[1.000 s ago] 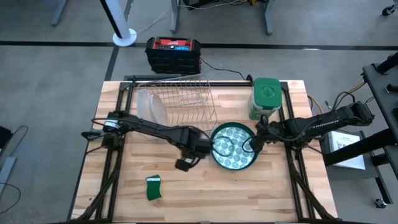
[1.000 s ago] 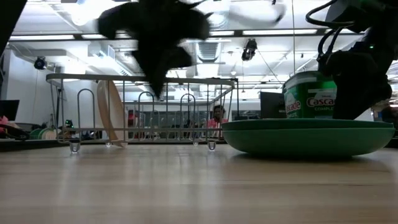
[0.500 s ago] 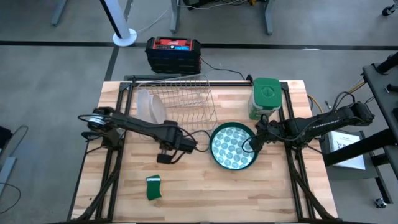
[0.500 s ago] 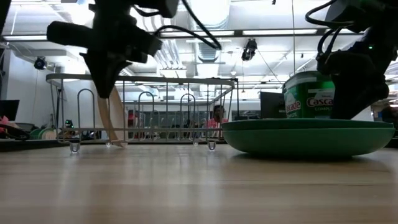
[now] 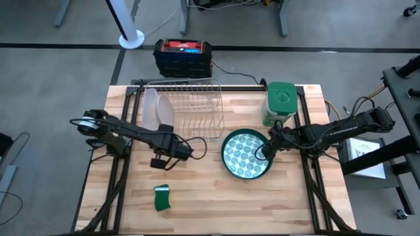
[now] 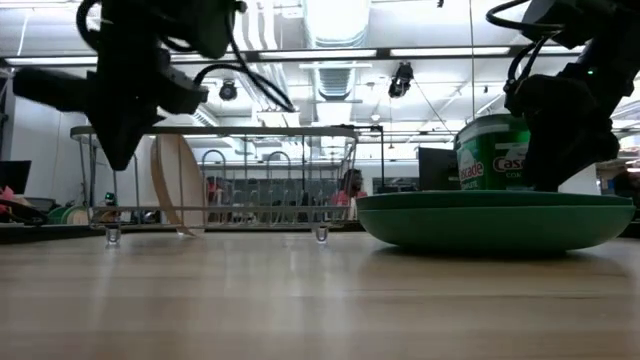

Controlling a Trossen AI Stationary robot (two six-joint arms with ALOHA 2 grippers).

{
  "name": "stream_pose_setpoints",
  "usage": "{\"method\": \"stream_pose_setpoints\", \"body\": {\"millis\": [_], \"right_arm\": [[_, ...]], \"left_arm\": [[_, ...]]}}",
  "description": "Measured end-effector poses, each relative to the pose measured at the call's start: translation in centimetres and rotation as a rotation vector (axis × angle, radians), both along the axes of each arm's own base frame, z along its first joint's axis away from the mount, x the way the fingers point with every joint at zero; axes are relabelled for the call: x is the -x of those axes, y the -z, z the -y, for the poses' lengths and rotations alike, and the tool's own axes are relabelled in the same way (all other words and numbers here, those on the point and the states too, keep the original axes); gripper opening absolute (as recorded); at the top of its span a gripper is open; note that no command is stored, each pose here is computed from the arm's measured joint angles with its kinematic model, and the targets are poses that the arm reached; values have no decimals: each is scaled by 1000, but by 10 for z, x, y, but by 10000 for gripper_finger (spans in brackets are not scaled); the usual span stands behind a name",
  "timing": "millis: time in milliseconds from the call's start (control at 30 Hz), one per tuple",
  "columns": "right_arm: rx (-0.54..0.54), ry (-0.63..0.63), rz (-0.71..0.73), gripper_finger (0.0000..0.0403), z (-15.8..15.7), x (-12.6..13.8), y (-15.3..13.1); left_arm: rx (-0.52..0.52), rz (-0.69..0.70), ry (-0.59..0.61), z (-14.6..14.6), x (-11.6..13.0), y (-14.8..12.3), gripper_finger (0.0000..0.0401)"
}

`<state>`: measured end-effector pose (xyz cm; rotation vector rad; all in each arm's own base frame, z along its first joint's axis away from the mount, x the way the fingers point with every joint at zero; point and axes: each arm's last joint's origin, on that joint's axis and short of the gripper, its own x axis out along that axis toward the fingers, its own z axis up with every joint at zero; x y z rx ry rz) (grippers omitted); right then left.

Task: Sort dishes
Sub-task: Adjust the dish rack, then put the blue patterned plate on the dish rack

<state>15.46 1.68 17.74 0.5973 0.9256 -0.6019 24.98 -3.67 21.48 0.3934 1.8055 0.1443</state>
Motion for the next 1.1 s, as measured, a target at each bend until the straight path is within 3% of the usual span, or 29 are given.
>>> {"method": "stream_pose_setpoints", "body": {"millis": [167, 367, 467, 600, 700, 967, 1100], "right_arm": [[-2, 0, 10, 220, 0, -1, 0], [-57, -25, 1, 227, -2, -1, 0], [-83, -10, 3, 229, -2, -1, 0], [-89, -6, -9, 224, -2, 0, 1], [-92, 7, -26, 220, -2, 2, 1], [-86, 11, -64, 229, -1, 5, 3], [-85, 5, -58, 236, -2, 5, 4]], "left_arm": [[-32, 10, -8, -2, 4, 0, 0], [103, 137, -95, 6, -13, -28, 0], [165, 291, -82, 14, -30, -53, 0], [244, 596, 16, 20, -60, -78, 0], [256, 733, 115, 23, -76, -85, 0], [205, 810, 282, 32, -125, -48, 0], [190, 753, 322, 37, -147, -21, 0]]}}
